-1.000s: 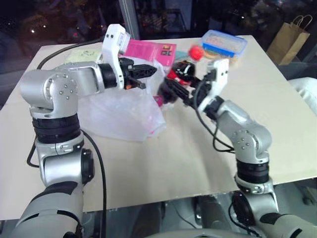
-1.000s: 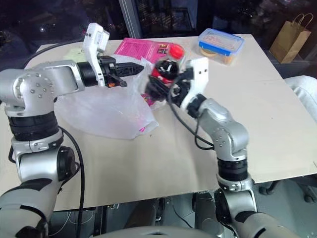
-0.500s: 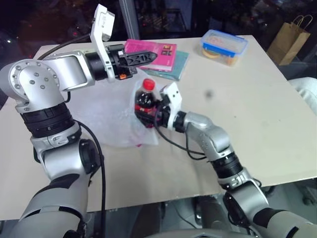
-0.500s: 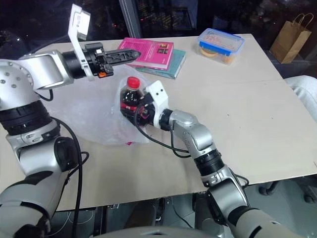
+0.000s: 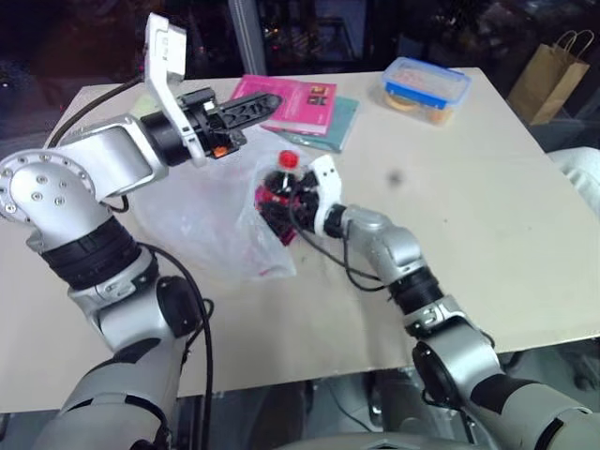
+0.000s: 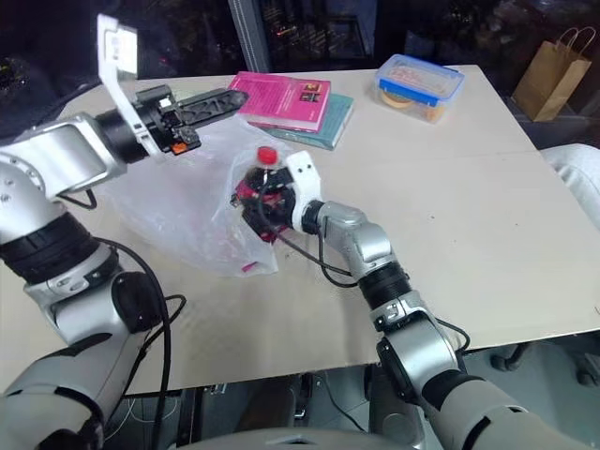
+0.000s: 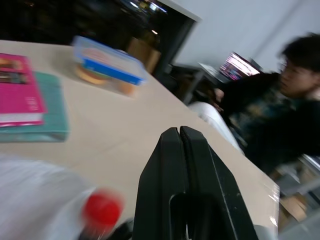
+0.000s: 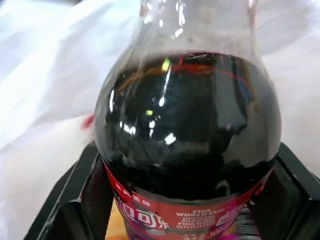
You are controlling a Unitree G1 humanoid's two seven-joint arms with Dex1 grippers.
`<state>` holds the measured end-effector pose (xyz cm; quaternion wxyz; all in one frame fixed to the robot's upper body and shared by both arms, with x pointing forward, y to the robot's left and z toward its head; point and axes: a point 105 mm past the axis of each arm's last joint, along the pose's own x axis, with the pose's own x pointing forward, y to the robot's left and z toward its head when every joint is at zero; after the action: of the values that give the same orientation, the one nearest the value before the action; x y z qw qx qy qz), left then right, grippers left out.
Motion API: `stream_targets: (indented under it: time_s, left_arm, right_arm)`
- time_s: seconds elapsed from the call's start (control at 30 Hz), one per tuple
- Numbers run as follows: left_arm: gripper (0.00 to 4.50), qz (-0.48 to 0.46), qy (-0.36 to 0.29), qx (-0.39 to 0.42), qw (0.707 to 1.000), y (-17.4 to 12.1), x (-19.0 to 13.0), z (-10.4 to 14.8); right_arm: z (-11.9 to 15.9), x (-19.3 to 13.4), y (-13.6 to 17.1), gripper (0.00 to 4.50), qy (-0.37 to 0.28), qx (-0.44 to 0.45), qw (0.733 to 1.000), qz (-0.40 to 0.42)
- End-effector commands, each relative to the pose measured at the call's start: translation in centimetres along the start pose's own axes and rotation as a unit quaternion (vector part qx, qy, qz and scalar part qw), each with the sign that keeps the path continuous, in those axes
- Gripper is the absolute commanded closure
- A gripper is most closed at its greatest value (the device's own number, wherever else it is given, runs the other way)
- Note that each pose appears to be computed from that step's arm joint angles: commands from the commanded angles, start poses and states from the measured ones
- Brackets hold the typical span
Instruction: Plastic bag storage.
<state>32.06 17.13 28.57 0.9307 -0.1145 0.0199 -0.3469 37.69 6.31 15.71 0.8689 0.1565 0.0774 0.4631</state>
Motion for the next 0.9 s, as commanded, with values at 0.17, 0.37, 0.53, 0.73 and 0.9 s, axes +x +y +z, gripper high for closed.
stream_targets:
  time_s: [0.17,0.37,0.53,0.73,0.9]
  left_arm:
    - [2.92,0.025,0.07,0.074,0.994,0.0,-6.4,-5.3]
    - [1.26,-0.112,0.165,-0.045,0.979,-4.6,-10.8,-9.3]
    - [1.26,-0.075,0.221,-0.015,0.972,-4.2,-11.3,-12.7]
    - [1.26,-0.026,0.17,-0.036,0.984,-3.3,-7.5,-15.6]
    - [1.26,0.042,0.091,-0.136,0.986,-2.1,-2.6,-16.3]
  right_arm:
    - [5.0,2.3,6.6,1.49,-0.075,0.076,0.987,0.119]
    - [5.2,1.6,6.1,1.49,-0.072,0.076,0.987,0.12]
    - [5.3,1.5,5.4,1.49,-0.069,0.064,0.99,0.106]
    - [5.6,1.0,5.2,1.49,-0.071,0.051,0.991,0.097]
    - [5.5,0.3,4.5,1.49,-0.067,0.039,0.994,0.077]
